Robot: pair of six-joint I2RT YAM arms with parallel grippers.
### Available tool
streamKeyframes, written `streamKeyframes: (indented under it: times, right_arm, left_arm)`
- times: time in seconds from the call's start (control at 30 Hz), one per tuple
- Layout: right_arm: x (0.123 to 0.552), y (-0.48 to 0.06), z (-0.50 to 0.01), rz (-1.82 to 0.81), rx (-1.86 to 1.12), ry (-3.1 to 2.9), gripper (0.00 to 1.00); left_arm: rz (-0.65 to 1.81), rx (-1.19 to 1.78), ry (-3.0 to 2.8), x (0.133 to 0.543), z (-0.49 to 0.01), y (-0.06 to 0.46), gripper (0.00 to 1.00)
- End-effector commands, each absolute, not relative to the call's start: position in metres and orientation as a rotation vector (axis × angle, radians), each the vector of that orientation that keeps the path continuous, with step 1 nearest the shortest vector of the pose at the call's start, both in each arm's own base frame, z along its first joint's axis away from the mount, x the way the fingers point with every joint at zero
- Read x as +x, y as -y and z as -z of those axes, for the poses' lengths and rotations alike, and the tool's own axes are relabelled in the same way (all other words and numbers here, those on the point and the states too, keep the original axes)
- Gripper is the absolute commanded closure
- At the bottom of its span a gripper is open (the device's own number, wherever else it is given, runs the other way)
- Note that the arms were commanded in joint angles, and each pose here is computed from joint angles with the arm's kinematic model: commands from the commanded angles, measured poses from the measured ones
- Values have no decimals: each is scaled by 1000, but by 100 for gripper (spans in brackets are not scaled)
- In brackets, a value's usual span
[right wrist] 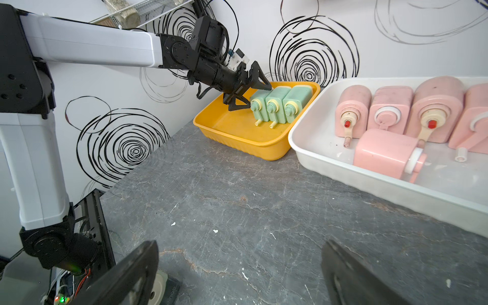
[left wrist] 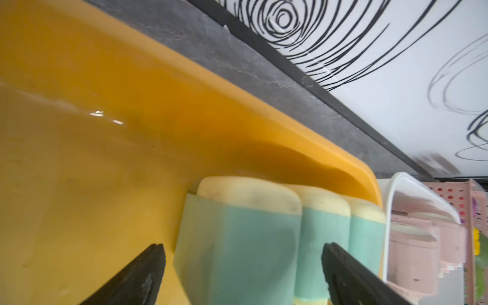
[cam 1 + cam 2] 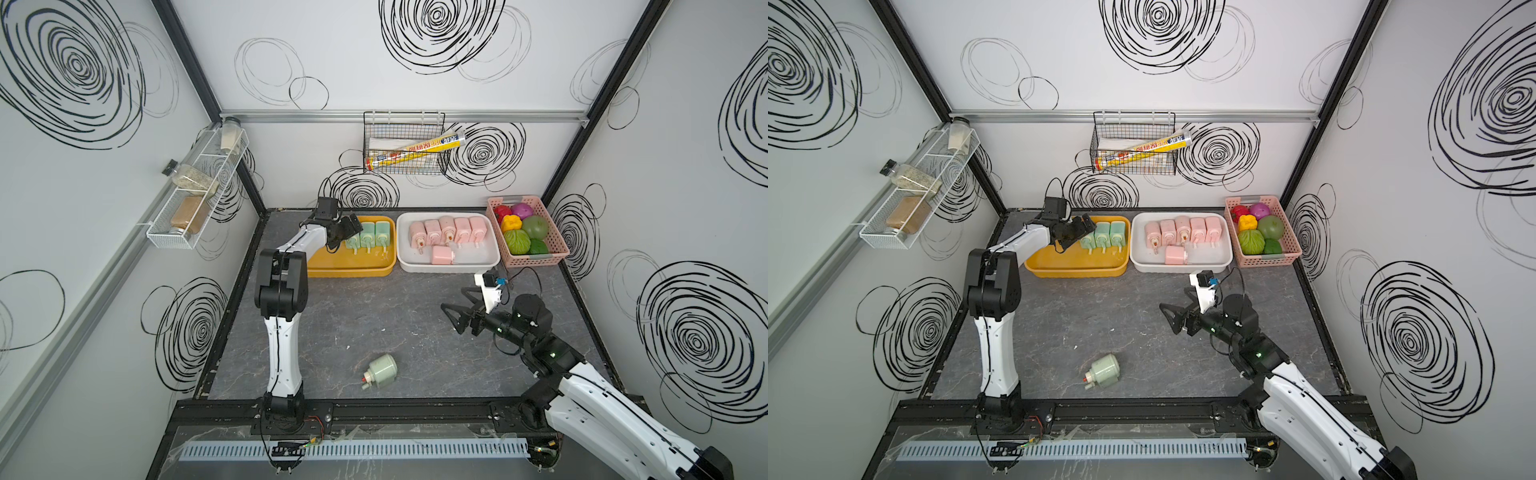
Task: Place the pencil sharpeners by color into the storage box
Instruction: Place the pencil sharpener in the storage box, then pick up the pencil sharpener from the center of the board.
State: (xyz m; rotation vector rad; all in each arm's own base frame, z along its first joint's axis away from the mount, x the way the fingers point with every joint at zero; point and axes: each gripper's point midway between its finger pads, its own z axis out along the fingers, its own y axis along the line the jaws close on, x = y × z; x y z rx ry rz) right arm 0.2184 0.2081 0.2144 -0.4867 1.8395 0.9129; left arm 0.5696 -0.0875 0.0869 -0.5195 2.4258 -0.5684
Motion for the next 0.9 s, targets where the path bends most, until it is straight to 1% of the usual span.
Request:
streamKeyframes:
  times: [0.0, 0.13, 0.23, 0.37, 0.47, 0.6, 0.7, 0.87]
  right_arm:
    - [213, -219, -223, -957, -551, -1831, 0]
    - [212, -225, -222, -968, -572, -1845, 0]
    - [207, -233, -222, -992, -603, -1846, 0]
    - [201, -243, -218, -985, -627, -1835, 0]
    - [200, -246, -213, -963, -611, -1847, 0]
    - [192, -254, -202, -982, -639, -1880, 0]
    - [182, -261, -190, -993, -684, -1921, 0]
    - [158, -272, -170, -1022, -786, -1971, 0]
  left_arm:
    - [444, -421, -2303, 566, -155, 80, 1]
    - [352, -366, -2264, 545, -184, 86, 1]
    - [353, -333, -2235, 520, -200, 100, 1]
    - [422, -224, -2199, 469, -218, 148, 1]
    - [415, -162, -2187, 429, -221, 178, 1]
    - [374, -104, -2228, 380, -208, 205, 1]
    - [307, -69, -2305, 344, -185, 212, 1]
    - [173, -81, -2442, 290, -145, 189, 1]
